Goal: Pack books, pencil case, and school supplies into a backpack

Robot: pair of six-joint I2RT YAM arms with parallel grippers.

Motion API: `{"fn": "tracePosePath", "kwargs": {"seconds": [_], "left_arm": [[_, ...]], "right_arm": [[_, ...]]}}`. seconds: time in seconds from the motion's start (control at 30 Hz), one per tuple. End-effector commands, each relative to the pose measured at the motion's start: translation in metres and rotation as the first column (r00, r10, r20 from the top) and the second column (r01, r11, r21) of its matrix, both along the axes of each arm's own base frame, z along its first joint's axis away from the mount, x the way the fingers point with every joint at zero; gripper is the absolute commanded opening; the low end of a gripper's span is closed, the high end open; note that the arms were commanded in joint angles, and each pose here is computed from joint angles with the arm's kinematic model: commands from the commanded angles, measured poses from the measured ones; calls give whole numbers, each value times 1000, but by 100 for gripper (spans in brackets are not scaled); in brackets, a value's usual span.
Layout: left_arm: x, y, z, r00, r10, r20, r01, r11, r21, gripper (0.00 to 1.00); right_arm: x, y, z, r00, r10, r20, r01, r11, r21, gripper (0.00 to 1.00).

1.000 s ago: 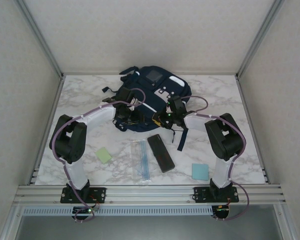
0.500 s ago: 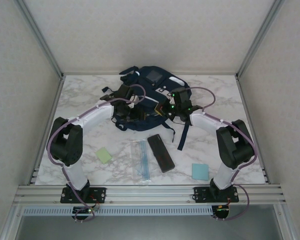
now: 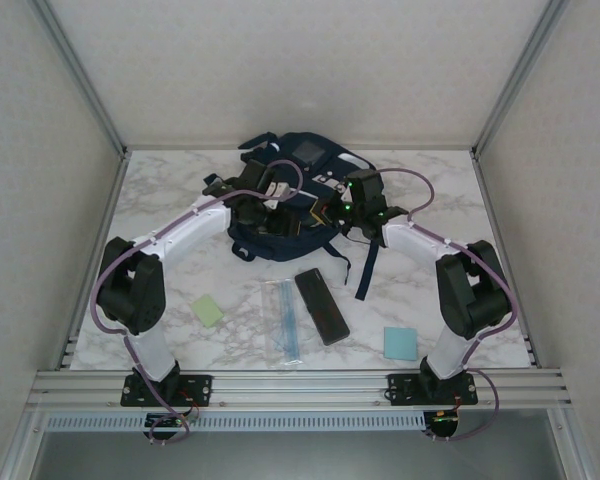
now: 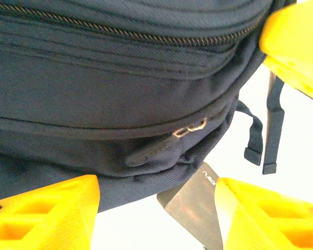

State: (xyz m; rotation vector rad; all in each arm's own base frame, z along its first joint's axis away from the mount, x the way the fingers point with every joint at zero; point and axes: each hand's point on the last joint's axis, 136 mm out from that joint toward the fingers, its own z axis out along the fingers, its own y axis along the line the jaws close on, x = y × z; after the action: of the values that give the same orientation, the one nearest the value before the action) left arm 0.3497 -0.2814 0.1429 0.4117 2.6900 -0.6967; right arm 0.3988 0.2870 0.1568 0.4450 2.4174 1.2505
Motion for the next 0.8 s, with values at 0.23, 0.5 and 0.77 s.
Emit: {"fn": "tracePosePath", "kwargs": {"seconds": [0.23,0.5,0.77], "left_arm": [[16,-14,-6,997,-48,63,47,999,23,52],[28,-32,-1,993,-68,97,67,998,18,22],[16,-27,-1,994,-77,84,69,993,91,0]], "right_arm": [[27,5,48,988,-16,151,4,997,83,0],[24,4,48,989,-8,149,-6,996,89,0],[23,1,41,991,-3,137,-8,996,85,0]]}}
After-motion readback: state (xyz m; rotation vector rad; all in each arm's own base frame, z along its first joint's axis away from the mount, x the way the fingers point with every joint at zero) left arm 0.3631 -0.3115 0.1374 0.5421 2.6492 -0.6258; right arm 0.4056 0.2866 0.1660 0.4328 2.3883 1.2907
